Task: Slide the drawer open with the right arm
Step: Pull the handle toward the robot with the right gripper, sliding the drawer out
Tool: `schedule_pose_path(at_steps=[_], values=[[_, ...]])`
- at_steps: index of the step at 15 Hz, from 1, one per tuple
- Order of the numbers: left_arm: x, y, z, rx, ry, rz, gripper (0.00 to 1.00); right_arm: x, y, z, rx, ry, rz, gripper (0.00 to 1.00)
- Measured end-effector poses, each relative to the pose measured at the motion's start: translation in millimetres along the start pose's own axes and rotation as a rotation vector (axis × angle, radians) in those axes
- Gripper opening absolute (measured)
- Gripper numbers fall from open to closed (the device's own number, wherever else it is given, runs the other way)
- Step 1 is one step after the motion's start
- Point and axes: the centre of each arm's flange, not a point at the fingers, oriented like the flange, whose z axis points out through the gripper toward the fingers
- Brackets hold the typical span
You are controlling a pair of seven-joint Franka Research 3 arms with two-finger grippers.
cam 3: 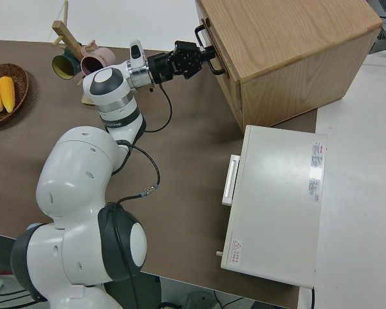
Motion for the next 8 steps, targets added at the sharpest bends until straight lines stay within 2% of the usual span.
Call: schedule_pose_path(at_steps=[4, 8], values=[[0.0, 0.0, 0.0, 0.000, 0.000, 0.000, 1.00, 0.9, -1.0, -11.8, -0.005, -0.003, -0.002, 0.17], [0.0, 0.0, 0.0, 0.000, 0.000, 0.000, 1.00, 1.8, -2.6, -48.2, -0.011, -0.023, -0.003, 0.17]])
